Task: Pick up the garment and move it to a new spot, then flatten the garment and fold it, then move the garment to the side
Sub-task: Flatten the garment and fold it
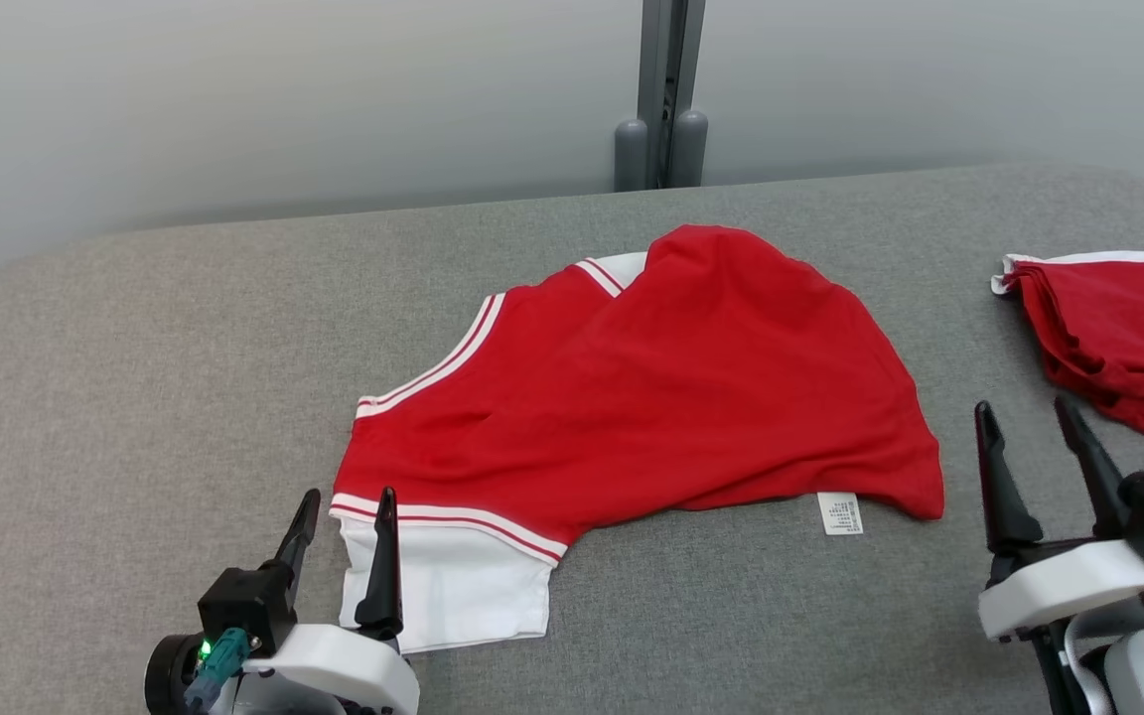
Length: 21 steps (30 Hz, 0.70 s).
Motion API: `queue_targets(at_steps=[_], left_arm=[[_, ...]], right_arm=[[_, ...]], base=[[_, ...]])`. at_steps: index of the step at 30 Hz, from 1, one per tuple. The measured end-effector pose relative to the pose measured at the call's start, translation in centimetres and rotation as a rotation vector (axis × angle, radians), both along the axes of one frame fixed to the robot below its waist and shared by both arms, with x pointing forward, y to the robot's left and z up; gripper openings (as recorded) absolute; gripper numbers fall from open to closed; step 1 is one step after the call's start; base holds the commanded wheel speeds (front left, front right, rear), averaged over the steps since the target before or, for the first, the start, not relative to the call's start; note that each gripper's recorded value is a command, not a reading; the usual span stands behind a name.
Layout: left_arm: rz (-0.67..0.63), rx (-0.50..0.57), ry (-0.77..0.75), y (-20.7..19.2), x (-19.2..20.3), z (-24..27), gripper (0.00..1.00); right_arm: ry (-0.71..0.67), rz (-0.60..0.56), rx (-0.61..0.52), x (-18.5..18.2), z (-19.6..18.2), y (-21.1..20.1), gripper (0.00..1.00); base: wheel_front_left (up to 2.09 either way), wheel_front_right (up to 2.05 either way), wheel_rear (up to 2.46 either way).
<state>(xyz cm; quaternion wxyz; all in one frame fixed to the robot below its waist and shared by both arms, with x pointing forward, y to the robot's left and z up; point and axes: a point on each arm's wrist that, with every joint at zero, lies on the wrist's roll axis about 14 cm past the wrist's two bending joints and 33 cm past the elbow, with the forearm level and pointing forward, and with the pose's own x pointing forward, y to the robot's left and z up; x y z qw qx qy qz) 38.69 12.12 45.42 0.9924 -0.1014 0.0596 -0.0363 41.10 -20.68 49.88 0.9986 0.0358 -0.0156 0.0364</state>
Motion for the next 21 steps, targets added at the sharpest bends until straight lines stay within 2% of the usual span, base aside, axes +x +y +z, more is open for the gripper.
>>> queue_targets(at_steps=[7,12,21], left_arm=[[0.011,-0.004,-0.027,0.5,-2.2,0.8,1.00],[0.041,-0.014,-0.015,1.3,-4.0,0.3,1.00],[0.048,-0.022,-0.026,1.4,-4.7,0.6,1.00]], right_arm=[[-0.031,0.021,0.033,-3.0,0.5,2.4,1.00],[-0.035,-0.008,0.082,-4.4,0.4,2.5,1.00],[-0.034,-0.005,0.043,-5.0,0.5,2.9,1.00]], base=[[0.00,0.00,0.00],[0.00,0.00,0.00],[0.00,0.00,0.00]])
